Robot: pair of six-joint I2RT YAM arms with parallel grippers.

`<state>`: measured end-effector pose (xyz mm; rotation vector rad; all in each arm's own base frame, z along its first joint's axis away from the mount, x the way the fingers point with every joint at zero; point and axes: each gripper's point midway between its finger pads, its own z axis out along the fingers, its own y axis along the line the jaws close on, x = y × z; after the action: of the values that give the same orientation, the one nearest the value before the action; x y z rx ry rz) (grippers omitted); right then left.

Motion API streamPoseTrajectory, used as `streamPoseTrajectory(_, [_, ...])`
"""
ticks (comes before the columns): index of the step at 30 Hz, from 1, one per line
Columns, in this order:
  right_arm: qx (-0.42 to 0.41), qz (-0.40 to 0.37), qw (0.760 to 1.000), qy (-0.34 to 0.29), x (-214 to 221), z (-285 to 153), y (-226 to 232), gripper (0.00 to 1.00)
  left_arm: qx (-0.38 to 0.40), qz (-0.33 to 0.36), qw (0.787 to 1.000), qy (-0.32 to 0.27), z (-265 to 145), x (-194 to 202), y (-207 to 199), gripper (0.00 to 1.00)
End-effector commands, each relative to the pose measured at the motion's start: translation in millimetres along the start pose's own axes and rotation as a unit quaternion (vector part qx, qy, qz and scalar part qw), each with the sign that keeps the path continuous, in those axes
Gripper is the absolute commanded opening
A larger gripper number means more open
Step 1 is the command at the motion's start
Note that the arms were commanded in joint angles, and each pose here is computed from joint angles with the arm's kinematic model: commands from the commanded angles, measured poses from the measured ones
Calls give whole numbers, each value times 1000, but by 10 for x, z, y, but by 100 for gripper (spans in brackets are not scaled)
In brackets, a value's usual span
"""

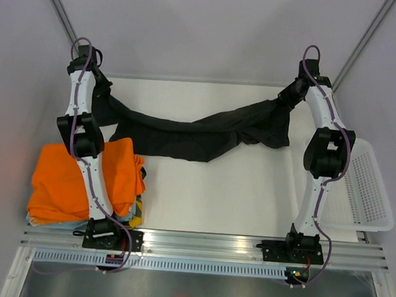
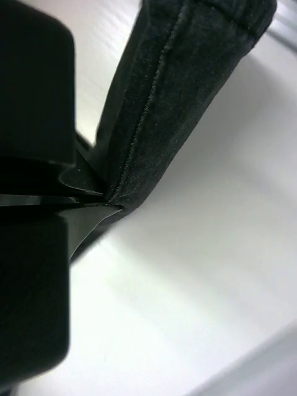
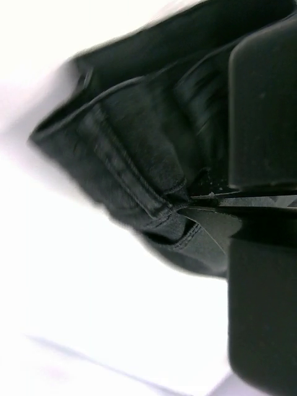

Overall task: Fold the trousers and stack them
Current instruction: Flatten the trousers out

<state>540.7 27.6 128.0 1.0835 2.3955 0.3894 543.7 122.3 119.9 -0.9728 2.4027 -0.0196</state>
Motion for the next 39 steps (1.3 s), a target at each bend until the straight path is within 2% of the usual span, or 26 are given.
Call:
streamPoseTrajectory(1, [-173, -44, 980, -90, -550, -222, 782, 0, 124, -54, 985, -104, -274, -471, -802, 2])
streamPoseTrajectory(2, [-219, -51, 968, -114, -670, -240, 989, 0, 144, -63, 978, -135, -294, -618, -908, 2])
streamPoseTrajectory(5, [-282, -55, 951, -112, -705, 31, 1213, 0, 171, -98, 965, -170, -240, -759, -1086, 2])
streamPoseTrajectory(7, [-302, -43, 945, -119, -782, 121, 1294, 0, 176, -125, 959, -184, -184, -845, -1100, 2])
streamPoseTrajectory(8, [-297, -35, 947, -114, -773, 359, 1240, 2, 174, -138, 957, -184, -92, -850, -1093, 2])
streamPoseTrajectory(10, [-304, -15, 945, -118, -897, 413, 1294, 2, 177, -176, 950, -187, -16, -885, -1107, 2])
streamPoseTrajectory(11, [-298, -5, 949, -108, -890, 613, 1207, 2, 173, -191, 949, -183, 62, -874, -1083, 2])
streamPoseTrajectory(15, [-308, 30, 944, -118, -1013, 780, 1141, 18, 174, -241, 937, -182, 208, -894, -1081, 2])
streamPoseTrajectory(20, [-307, 36, 940, -147, -1249, 766, 1032, 37, 142, -294, 922, -208, 272, -1040, -855, 2])
streamPoseTrajectory(21, [-309, 29, 939, -152, -1286, 732, 1029, 49, 144, -308, 917, -207, 284, -1062, -841, 2])
streamPoseTrajectory(23, [-314, 13, 936, -159, -1350, 637, 1027, 65, 174, -310, 912, -205, 250, -1123, -923, 2])
streamPoseTrajectory(24, [-317, -13, 934, -165, -1358, 572, 1048, 76, 186, -301, 912, -206, 224, -1136, -976, 2])
streamPoseTrajectory(26, [-319, -48, 932, -168, -1368, 387, 1076, 87, 212, -285, 913, -200, 115, -1147, -1084, 2])
streamPoseTrajectory(27, [-308, -91, 930, -177, -1348, 361, 1048, 92, 217, -280, 914, -199, 65, -1145, -1111, 2])
streamPoseTrajectory(29, [-289, -131, 931, -181, -1318, 236, 994, 94, 212, -272, 919, -193, -49, -1122, -1096, 2])
streamPoseTrajectory(30, [-266, -165, 932, -182, -1276, 306, 869, 94, 208, -267, 921, -196, -99, -1128, -1079, 2])
streamPoseTrajectory(33, [-211, -198, 943, -166, -1173, 397, 601, 94, 198, -248, 928, -197, -249, -1120, -1040, 2])
streamPoseTrajectory(37, [-150, -207, 962, -95, -857, 622, 229, 91, 177, -238, 938, -179, -346, -1023, -970, 3])
streamPoseTrajectory(39, [-122, -215, 966, -79, -756, 695, 86, 89, 166, -231, 942, -177, -426, -1017, -935, 2])
